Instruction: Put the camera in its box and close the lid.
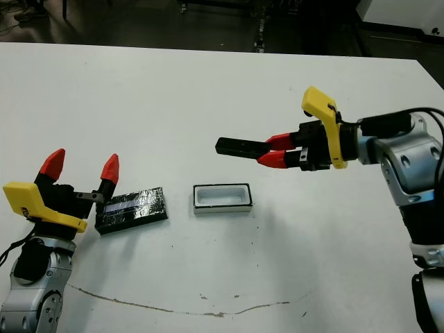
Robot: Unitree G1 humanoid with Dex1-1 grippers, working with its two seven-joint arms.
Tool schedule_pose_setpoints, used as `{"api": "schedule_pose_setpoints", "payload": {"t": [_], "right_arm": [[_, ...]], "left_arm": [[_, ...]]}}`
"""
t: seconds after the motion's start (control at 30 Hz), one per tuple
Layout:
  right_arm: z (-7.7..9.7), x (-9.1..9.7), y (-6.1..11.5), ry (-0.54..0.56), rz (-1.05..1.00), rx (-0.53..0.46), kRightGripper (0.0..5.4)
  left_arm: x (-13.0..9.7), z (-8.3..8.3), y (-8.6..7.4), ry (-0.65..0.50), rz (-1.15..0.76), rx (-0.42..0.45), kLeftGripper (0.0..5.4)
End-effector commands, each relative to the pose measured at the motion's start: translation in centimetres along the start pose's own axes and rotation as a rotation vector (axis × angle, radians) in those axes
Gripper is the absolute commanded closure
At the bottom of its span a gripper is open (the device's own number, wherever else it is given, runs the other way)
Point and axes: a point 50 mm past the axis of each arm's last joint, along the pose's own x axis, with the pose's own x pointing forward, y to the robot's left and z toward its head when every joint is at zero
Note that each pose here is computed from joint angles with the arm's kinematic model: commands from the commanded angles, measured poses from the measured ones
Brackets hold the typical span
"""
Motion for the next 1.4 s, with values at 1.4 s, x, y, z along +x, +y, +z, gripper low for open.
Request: {"api": "schedule_pose_setpoints", "payload": {"t": [1.4], "right_arm": [[-0.8, 3.7, 1.0, 0.189, 0.227, -0.098, 3.76]], "left_arm": [[-0.3, -0.4, 0.1, 0.020, 0.004, -0.006, 0.00]]}}
